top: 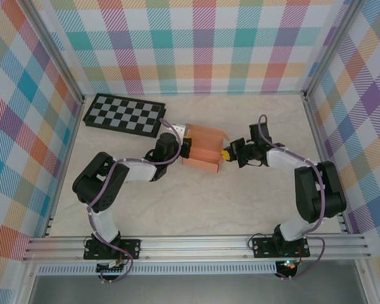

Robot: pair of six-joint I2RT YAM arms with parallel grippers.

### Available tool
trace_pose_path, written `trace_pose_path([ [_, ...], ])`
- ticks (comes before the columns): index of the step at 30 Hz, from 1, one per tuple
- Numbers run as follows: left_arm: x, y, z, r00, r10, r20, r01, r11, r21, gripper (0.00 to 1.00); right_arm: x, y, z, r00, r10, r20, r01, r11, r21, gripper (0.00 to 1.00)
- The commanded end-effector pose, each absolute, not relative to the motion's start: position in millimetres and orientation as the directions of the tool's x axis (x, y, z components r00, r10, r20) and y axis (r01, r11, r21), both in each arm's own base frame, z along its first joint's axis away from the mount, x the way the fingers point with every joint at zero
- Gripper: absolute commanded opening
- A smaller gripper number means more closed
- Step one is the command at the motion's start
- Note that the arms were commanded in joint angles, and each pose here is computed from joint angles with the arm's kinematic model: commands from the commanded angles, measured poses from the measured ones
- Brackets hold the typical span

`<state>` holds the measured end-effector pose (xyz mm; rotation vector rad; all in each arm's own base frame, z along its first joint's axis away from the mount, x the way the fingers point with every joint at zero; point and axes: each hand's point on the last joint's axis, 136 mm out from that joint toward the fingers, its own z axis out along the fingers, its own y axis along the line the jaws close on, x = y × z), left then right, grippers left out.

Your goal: Fold the paper box

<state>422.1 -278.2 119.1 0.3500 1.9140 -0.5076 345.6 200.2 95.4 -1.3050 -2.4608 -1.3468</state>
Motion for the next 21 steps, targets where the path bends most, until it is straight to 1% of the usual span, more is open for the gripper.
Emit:
trace_pose_path([
  [1, 413, -283, 110, -0.386, 0.039, -0.922, 0.487, 0.857, -0.168, 0.02, 348, 207, 90, -0.662, 0.632, 0.403, 0.68, 0.279, 0.678, 0.0],
  [10, 403, -278, 104, -0.328, 0.036, -0.944, 0.509, 0.848, -0.145, 0.06, 333, 198, 75, -0.676, 0.635, 0.373, 0.679, 0.342, 0.65, 0.0],
  [15, 398, -276, 107, -0.299, 0.023, -0.954, 0.522, 0.841, -0.143, 0.07, 326, 202, 66, -0.668, 0.619, 0.414, 0.693, 0.314, 0.649, 0.0],
  [21, 376, -281, 109, -0.218, -0.001, -0.976, 0.525, 0.843, -0.118, 0.08, 327, 201, 73, -0.682, 0.606, 0.41, 0.68, 0.318, 0.661, 0.0],
])
